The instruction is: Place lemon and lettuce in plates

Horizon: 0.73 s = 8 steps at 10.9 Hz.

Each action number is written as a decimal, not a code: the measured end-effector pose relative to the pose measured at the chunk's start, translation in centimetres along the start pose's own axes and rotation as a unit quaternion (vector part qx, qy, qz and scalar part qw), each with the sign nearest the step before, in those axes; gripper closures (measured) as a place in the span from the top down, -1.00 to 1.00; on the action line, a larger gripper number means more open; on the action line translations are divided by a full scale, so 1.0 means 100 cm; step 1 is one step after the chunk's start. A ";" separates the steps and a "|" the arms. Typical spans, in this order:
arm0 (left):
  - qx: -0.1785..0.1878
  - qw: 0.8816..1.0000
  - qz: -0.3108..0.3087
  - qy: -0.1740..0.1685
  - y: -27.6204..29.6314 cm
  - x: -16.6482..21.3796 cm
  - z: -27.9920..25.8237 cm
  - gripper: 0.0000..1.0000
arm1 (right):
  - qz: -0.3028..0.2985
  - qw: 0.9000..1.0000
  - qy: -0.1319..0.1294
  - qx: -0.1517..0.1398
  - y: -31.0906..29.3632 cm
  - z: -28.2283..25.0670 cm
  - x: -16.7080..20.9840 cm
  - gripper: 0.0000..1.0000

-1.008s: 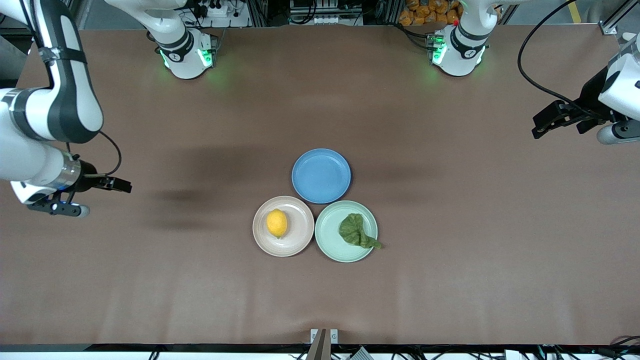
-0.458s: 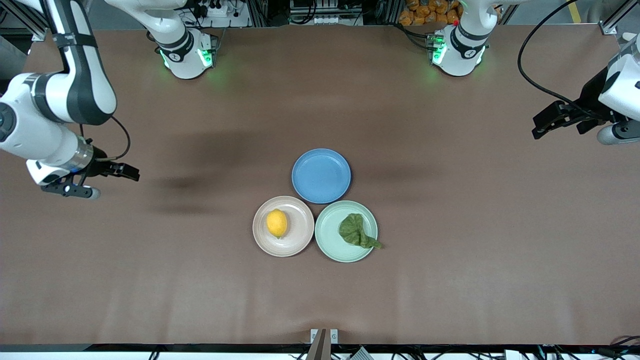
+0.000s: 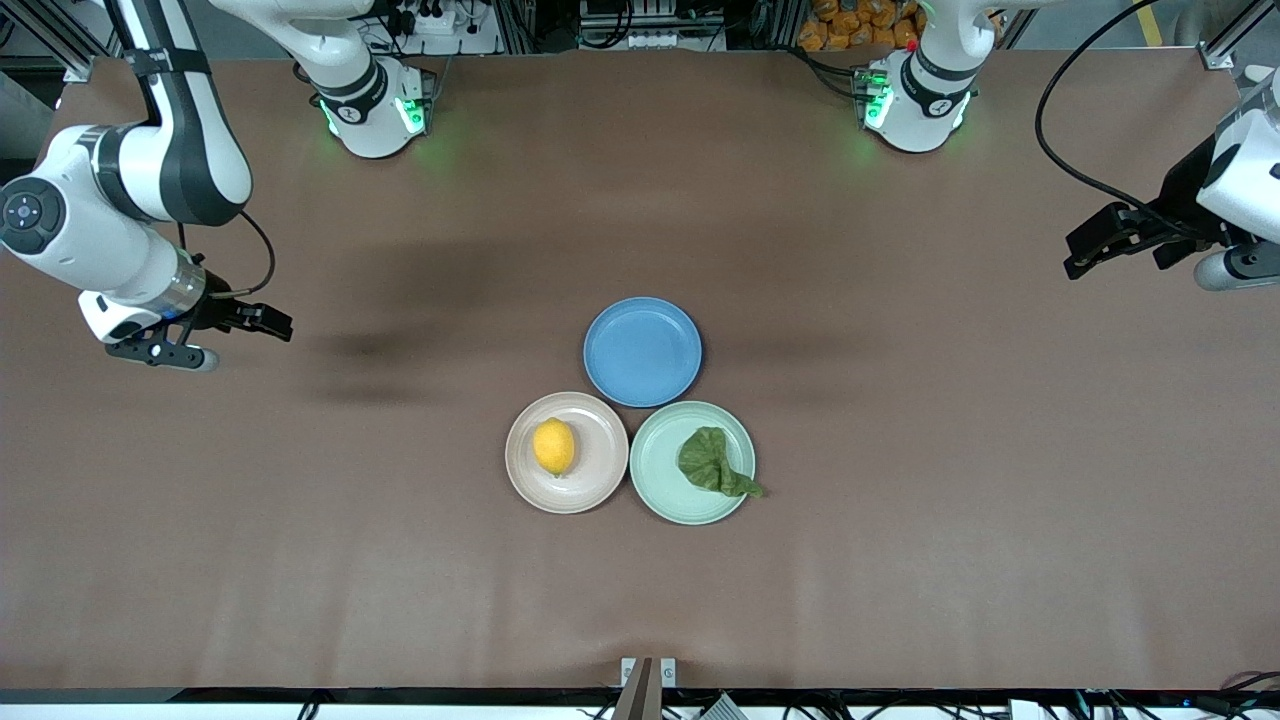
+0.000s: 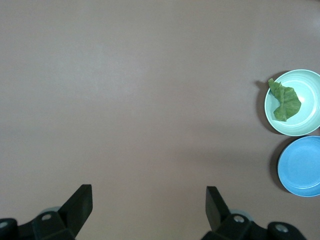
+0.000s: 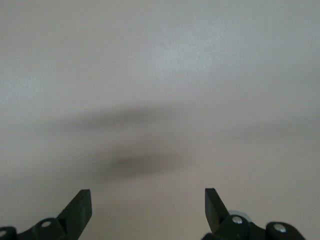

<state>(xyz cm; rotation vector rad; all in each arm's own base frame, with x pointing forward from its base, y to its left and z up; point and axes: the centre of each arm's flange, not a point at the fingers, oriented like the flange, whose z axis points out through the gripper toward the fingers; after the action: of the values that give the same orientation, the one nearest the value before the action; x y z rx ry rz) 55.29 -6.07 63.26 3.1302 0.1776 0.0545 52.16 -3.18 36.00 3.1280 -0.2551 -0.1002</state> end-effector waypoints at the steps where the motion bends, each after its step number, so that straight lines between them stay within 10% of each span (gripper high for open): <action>1: 0.000 1.000 0.000 0.001 0.000 0.000 0.000 1.00 | 0.000 1.000 0.001 0.000 0.000 -0.003 -0.001 1.00; 8: 0.000 1.000 0.000 0.000 0.000 0.002 0.002 1.00 | 0.002 1.000 -0.010 0.000 -0.001 -0.100 0.002 1.00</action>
<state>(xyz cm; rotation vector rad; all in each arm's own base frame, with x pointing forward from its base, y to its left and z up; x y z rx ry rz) 55.48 -6.08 63.03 3.1297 0.1776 0.0550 52.99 -3.11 45.96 3.1270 -0.2599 -0.1304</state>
